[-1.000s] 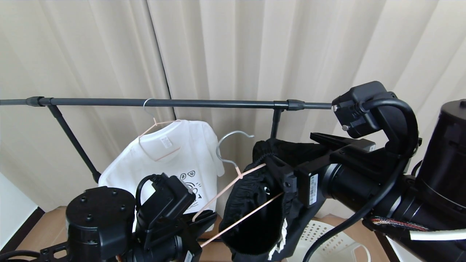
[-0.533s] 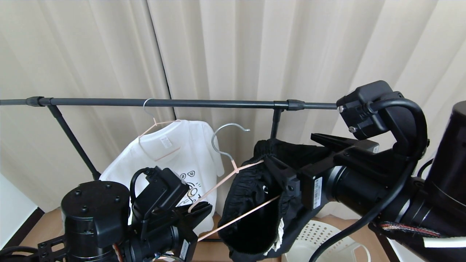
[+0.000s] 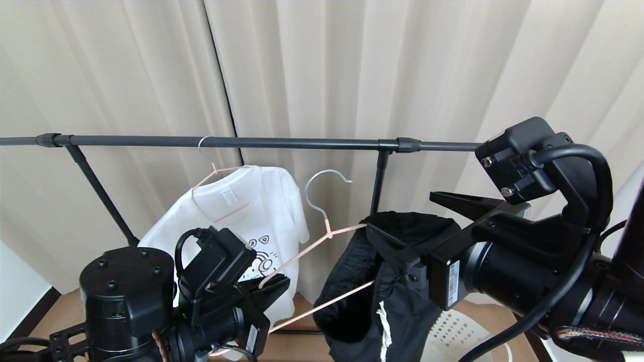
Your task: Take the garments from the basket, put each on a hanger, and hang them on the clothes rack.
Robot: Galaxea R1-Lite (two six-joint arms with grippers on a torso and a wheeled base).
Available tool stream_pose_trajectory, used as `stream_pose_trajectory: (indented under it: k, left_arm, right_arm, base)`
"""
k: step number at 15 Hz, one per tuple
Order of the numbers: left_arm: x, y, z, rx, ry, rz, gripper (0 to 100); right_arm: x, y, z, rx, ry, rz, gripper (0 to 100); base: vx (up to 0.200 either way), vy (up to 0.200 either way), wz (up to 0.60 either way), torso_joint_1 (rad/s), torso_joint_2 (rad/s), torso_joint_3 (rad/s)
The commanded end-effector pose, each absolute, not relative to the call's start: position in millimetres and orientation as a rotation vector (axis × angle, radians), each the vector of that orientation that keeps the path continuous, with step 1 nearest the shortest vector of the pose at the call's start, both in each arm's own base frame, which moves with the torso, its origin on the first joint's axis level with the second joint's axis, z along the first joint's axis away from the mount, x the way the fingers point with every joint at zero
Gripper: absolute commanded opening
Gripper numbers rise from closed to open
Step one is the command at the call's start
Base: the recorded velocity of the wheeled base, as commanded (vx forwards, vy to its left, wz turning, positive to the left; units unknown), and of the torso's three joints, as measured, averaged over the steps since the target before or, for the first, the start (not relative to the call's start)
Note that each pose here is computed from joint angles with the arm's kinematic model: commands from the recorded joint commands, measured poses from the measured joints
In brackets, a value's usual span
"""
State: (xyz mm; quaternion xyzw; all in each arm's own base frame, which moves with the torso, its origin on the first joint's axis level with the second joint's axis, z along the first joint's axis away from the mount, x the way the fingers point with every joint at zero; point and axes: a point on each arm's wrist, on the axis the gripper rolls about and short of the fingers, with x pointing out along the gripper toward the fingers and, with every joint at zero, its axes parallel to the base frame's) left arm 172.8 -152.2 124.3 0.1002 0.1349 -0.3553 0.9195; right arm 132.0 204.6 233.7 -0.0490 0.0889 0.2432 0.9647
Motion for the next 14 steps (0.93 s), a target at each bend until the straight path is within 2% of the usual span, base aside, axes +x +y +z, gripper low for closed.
stream_pose_trajectory:
  k: [1, 3, 5, 7, 10, 11, 14]
  left_arm:
    - [172, -152, 123, 0.208, 0.282, -0.731, 0]
    - [169, -149, 117, 0.214, 0.296, -0.736, 0]
    - [171, -145, 115, 0.211, 0.276, -0.725, 0]
    - [171, -136, 113, 0.209, 0.27, -0.792, 0]
    - [169, -133, 110, 0.238, 0.27, -0.826, 0]
    - [168, -133, 110, 0.233, 0.257, -0.861, 0]
    - [167, -135, 113, 0.272, 0.21, -0.896, 0]
  right_arm:
    - [131, 204, 234, -0.098, 0.179, 0.493, 100]
    - [133, 194, 232, -0.096, 0.191, 0.531, 100]
    - [138, 168, 239, -0.128, 0.193, 0.559, 100]
    - [141, 133, 245, -0.198, 0.217, 0.698, 100]
    - [156, 105, 248, -0.353, 0.245, 0.795, 100]
    - [166, 98, 246, -0.445, 0.306, 0.863, 100]
    - [182, 106, 239, -0.536, 0.469, 1.018, 100]
  base:
    - [0.0, 0.0, 0.0, 0.0, 0.0, 0.0]
    - [0.0, 0.0, 0.0, 0.0, 0.0, 0.0]
    - [0.0, 0.0, 0.0, 0.0, 0.0, 0.0]
    - [0.0, 0.0, 0.0, 0.0, 0.0, 0.0]
    - [0.0, 0.0, 0.0, 0.0, 0.0, 0.0]
    - [0.0, 0.0, 0.0, 0.0, 0.0, 0.0]
    - [0.0, 0.0, 0.0, 0.0, 0.0, 0.0]
